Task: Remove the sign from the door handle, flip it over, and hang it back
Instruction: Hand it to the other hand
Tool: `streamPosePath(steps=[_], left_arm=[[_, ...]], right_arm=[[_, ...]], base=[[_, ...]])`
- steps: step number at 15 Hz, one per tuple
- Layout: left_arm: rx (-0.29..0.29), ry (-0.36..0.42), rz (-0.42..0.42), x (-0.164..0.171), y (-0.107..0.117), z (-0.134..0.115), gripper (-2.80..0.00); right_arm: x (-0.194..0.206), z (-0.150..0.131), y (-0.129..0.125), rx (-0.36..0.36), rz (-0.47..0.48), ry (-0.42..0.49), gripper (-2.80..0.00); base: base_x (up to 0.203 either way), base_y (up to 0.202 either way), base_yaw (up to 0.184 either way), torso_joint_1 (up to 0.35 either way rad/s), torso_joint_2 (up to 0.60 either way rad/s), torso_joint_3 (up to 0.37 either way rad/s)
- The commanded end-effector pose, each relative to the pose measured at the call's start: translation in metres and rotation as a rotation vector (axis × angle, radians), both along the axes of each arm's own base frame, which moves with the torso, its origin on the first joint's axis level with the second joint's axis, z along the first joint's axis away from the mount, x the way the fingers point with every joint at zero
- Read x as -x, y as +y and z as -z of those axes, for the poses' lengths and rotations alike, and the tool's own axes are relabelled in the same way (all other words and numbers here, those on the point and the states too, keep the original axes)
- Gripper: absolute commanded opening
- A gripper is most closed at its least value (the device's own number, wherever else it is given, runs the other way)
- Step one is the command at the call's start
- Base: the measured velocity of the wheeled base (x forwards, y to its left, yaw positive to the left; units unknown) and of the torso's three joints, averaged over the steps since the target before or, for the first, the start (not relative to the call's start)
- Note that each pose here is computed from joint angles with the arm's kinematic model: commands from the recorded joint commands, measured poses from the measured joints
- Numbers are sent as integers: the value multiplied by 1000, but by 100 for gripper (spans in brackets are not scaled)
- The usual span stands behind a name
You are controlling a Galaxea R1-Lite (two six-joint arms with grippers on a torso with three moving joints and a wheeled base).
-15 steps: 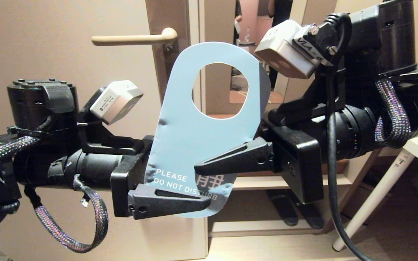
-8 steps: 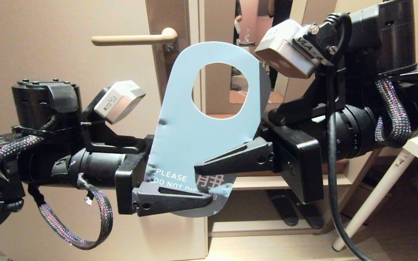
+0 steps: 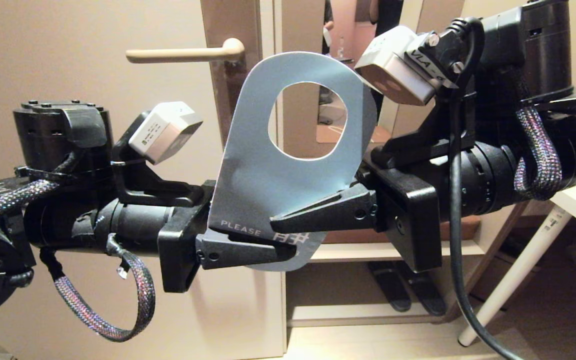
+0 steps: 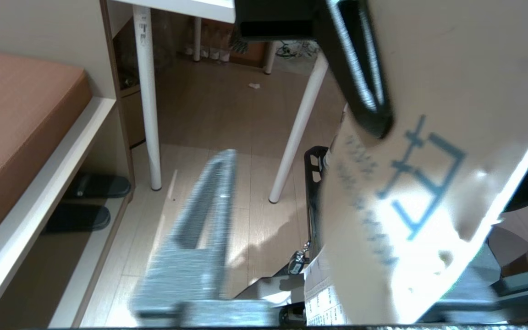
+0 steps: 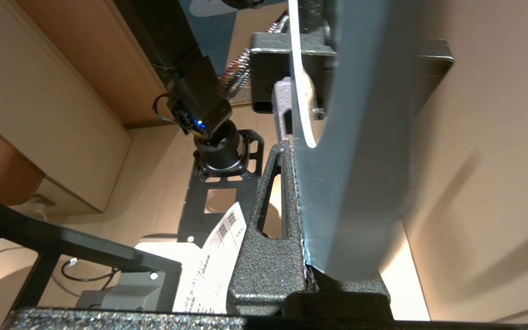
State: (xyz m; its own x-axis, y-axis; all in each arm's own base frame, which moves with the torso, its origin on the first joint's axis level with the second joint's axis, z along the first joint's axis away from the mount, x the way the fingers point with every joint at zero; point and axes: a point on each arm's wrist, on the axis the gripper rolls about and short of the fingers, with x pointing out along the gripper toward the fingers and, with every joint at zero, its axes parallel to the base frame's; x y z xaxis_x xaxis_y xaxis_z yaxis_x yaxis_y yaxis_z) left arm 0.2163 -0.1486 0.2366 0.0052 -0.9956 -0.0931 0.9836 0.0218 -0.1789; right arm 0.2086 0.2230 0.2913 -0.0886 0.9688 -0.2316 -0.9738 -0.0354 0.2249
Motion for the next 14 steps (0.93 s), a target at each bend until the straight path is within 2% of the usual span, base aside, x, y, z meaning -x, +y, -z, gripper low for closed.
streamPosePath(steps=[1,14], left_arm=[[4,-5,0,0,0,-2,-280],[9,-10,6,3,0,-4,-280]], right_arm=[[0,0,1,-1,-11,4,-280],[0,1,1,-1,-11,4,-280]], base=[[0,0,0,0,0,0],[0,0,0,0,0,0]])
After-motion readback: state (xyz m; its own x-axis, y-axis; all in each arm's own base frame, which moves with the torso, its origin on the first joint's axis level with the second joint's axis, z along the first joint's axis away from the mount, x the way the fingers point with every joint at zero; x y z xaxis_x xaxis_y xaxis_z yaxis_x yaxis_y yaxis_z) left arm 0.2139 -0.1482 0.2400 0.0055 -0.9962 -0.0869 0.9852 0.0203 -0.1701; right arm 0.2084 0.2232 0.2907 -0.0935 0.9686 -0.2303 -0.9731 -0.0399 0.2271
